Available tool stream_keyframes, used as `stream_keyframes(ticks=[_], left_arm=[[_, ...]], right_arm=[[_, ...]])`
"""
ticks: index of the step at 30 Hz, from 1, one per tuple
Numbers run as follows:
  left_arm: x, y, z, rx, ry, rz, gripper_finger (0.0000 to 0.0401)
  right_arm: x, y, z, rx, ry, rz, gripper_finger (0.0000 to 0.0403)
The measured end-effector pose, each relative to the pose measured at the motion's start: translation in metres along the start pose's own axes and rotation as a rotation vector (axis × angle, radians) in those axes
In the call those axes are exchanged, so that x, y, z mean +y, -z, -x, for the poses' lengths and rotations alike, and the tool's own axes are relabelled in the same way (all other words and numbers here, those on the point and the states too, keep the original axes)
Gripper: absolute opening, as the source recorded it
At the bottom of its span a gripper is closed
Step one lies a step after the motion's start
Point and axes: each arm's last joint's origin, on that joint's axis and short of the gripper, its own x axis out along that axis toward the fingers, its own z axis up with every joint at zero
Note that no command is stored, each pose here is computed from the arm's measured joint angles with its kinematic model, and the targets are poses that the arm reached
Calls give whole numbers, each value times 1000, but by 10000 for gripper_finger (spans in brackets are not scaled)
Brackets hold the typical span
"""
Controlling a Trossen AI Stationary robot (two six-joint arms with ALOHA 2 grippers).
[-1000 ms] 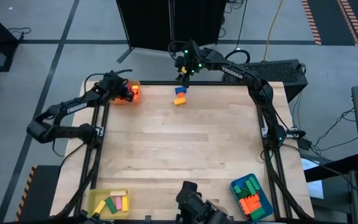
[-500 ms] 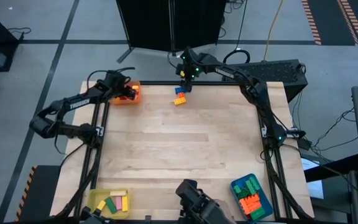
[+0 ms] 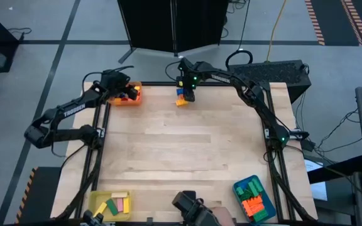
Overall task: Sort blocks by size
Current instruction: Put the blue 8 stud game piece into the orange bin
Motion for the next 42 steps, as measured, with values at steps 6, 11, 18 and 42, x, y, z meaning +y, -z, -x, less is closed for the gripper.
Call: stream_keyframes(ticks=[6, 11, 18, 42], left_arm=[[-2, -1, 3, -5, 8, -6, 205], [-3, -1, 3, -7, 11, -9, 206], [-10, 0, 3, -5, 37, -60, 206], [-31, -2, 5, -30, 119, -112, 206]], right_arm=[[26, -8, -3, 62, -49, 70, 192], [46, -11, -5, 127, -108, 109, 181], [61, -14, 5, 191, -110, 125, 178], [51, -2, 0, 222, -41, 194, 178]])
